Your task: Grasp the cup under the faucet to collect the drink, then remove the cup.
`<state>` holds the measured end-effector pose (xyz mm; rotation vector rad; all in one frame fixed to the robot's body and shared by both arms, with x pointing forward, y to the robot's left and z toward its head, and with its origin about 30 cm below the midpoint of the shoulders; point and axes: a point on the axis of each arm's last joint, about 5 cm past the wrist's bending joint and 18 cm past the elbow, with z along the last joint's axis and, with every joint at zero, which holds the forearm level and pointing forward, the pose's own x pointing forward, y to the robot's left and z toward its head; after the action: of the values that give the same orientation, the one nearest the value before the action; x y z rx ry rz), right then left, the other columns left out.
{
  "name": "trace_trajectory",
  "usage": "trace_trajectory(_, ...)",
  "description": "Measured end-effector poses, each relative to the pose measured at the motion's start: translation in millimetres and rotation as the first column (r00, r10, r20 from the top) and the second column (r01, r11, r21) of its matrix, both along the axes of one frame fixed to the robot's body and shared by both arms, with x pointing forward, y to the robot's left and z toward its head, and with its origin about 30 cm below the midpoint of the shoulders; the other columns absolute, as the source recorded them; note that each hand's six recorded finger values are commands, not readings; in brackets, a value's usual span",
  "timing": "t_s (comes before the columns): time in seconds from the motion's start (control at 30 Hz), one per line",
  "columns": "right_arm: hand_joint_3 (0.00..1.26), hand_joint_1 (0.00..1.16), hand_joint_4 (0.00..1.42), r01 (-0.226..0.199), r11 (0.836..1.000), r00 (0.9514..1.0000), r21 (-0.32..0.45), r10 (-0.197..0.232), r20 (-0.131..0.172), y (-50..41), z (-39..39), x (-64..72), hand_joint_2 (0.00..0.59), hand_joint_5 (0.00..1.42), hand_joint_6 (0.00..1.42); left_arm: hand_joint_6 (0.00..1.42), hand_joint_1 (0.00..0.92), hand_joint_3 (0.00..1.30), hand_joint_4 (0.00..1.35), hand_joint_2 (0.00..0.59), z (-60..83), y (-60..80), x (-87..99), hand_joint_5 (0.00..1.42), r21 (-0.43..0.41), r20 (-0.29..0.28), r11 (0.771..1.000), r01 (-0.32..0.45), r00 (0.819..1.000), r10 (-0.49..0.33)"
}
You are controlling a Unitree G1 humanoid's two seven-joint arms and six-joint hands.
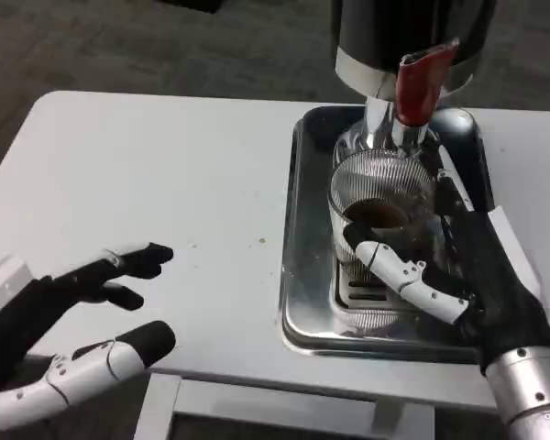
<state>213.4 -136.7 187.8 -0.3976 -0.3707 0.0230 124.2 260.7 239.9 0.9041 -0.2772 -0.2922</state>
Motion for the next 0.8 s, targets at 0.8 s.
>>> trace_trajectory(0.8, 0.0, 0.6, 0.06, 0.027, 1.0, 0.9996, 0.008, -0.027, -0.007, 13.5, -10.1, 8.4, 0.224, 0.18, 0.3, 0.21, 0.02, 0.29, 0.28, 0.098, -1.0, 4.9, -4.0, 0.34, 0.008, -0.032, 1.0, -0.017, 0.999, 0.017)
